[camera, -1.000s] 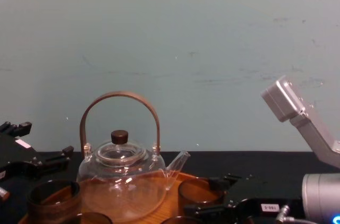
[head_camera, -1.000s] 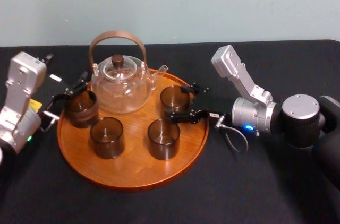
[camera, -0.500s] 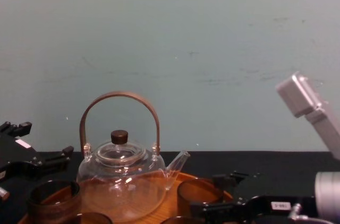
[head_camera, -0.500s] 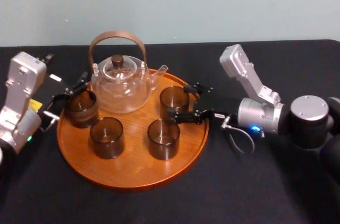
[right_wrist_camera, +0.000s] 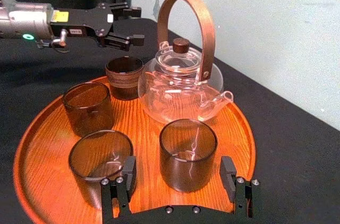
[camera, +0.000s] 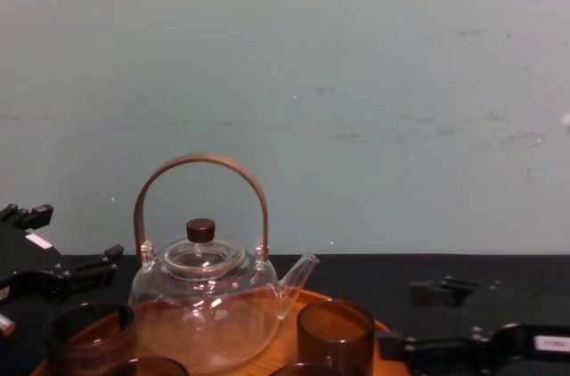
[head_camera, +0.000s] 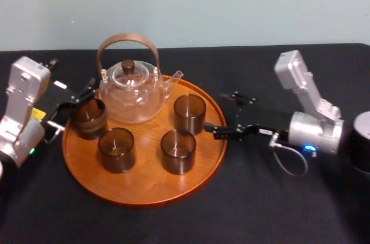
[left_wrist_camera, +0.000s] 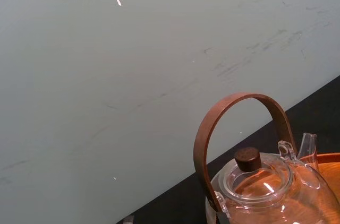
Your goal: Pick up the glass from the table and place it on the tray.
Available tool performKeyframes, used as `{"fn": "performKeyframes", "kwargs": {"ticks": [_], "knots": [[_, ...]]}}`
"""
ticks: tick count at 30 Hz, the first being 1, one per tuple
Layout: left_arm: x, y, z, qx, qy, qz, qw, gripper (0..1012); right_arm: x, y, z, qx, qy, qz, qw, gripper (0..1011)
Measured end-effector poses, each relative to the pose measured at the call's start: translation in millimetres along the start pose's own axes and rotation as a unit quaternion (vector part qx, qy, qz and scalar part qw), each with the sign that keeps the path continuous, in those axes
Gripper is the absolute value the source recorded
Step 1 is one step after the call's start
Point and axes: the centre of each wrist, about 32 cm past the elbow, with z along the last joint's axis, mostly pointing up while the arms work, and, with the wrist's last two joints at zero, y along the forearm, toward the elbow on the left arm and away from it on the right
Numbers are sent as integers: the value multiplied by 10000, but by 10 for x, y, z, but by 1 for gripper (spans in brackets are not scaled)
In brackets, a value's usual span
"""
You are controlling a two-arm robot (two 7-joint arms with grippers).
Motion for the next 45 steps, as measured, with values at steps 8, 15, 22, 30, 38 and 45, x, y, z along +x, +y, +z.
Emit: {"fn": "performKeyframes", "kwargs": {"ticks": [8, 15, 22, 30, 38, 45], "knots": [[0, 0, 0, 0, 0, 0, 10000, 1001, -47, -314, 18, 117, -12, -127, 9999, 1003], [0, 0, 0, 0, 0, 0, 10000, 1001, -100, -505, 22, 265, 160, -680, 9972, 1002], [0, 0, 0, 0, 0, 0, 10000, 1001, -152, -580, -19, 330, 402, -1312, 9900, 1002], [0, 0, 0, 0, 0, 0, 10000, 1001, -287, -602, -172, 418, 454, -2109, 9755, 1003], [0, 0, 0, 0, 0, 0, 10000, 1001, -380, -574, -372, 531, 445, -2508, 9655, 1002], [0, 0, 0, 0, 0, 0, 10000, 1001, -398, -547, -460, 533, 436, -2660, 9615, 1003]]}}
